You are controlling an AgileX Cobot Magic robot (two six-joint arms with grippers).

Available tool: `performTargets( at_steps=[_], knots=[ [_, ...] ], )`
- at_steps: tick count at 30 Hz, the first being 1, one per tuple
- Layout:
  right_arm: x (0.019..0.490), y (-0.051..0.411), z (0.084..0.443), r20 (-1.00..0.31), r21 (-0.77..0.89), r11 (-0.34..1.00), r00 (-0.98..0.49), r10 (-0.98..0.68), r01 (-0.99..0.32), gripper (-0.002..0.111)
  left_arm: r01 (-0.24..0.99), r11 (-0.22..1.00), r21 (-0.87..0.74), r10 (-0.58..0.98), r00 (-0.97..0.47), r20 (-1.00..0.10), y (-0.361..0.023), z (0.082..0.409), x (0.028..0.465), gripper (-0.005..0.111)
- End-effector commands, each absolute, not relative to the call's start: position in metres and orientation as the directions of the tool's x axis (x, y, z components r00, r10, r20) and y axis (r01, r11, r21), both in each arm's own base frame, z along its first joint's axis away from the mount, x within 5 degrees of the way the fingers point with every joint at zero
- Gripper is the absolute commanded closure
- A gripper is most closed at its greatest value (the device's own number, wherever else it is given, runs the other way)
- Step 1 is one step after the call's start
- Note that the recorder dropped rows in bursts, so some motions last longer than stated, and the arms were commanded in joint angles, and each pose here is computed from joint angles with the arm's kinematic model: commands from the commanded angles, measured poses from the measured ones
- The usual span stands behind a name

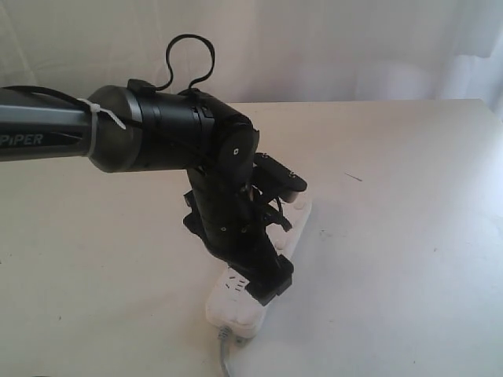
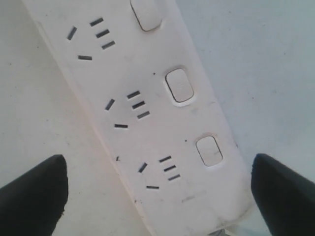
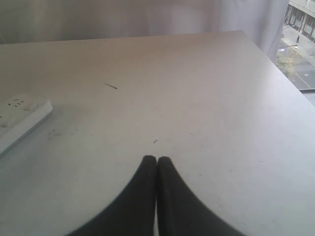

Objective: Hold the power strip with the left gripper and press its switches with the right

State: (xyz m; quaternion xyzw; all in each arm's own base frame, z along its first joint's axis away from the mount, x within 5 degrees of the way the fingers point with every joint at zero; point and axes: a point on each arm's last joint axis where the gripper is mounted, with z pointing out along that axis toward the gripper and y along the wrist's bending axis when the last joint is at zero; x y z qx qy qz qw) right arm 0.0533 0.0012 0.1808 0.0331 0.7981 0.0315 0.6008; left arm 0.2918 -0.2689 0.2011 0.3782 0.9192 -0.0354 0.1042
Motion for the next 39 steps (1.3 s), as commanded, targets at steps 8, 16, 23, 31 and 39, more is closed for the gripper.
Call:
performTargets(
  at_steps=[8,16,23,31,39],
  knots=[
    [0.053,0.001,0.182,-0.961,0.089,0.996,-0.261,0.089,0.013,0.108,0.677,0.735,-0.025,0.66,-0.724,-0.202,-0.272,0.201,0.287,0.002],
    [0.053,0.001,0.182,-0.961,0.089,0.996,-0.261,0.089,0.013,0.108,0.638,0.762,-0.108,0.592,-0.754,-0.284,-0.282,0.203,0.289,0.002],
    [0.053,0.001,0.182,-0.961,0.089,0.996,-0.261,0.089,0.013,0.108,0.638,0.762,-0.108,0.573,-0.743,-0.346,-0.285,0.205,0.294,0.002],
    [0.053,0.001,0.182,-0.961,0.089,0.996,-0.261,0.089,0.013,0.108,0.641,0.76,-0.104,0.583,-0.744,-0.326,-0.286,0.198,0.295,0.002],
    [0.053,0.001,0.182,-0.961,0.089,0.996,-0.261,0.089,0.013,0.108,0.661,0.747,-0.075,0.626,-0.736,-0.258,-0.288,0.164,0.3,0.002]
  ],
)
